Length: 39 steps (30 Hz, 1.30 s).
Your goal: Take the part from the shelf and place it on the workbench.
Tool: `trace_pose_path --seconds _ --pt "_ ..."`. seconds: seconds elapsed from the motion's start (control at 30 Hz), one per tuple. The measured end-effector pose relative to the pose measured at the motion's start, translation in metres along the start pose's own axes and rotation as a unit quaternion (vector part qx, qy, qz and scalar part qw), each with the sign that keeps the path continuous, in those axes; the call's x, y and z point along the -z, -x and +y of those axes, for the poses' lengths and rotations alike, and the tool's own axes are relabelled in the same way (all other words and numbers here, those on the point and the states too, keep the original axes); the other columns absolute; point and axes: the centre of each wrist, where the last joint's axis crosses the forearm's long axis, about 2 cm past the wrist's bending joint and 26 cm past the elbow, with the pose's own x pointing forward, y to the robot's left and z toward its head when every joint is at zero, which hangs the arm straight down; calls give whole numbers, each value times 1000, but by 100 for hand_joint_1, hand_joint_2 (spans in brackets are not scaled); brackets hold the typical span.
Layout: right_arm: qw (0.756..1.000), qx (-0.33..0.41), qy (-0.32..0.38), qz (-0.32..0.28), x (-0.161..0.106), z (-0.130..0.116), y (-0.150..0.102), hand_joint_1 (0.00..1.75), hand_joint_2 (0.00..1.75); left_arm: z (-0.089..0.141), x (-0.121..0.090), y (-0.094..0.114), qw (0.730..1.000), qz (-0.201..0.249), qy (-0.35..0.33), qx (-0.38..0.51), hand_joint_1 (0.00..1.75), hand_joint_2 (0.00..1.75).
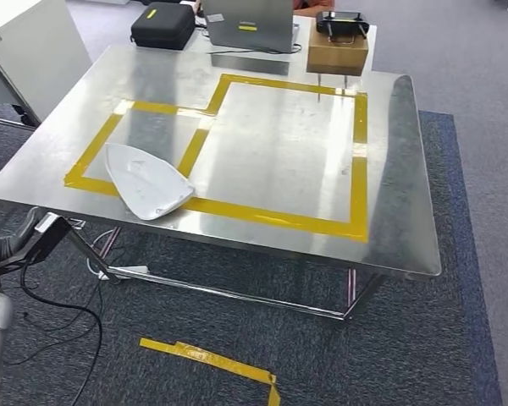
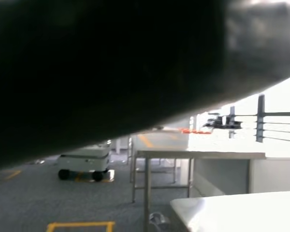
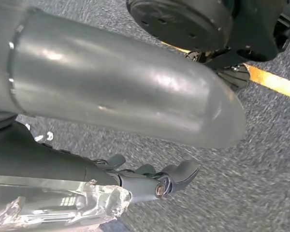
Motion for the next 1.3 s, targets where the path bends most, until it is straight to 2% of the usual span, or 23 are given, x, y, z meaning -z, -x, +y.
trace_pose_path --seconds 0.93,1.3 --pt "1000 -1 -5 5 1 1 2 0 0 -11 -28 20 999 39 20 -15 0 0" --pt "1000 17 -2 15 -2 4 5 0 0 -41 -85 37 994 75 64 -46 0 0"
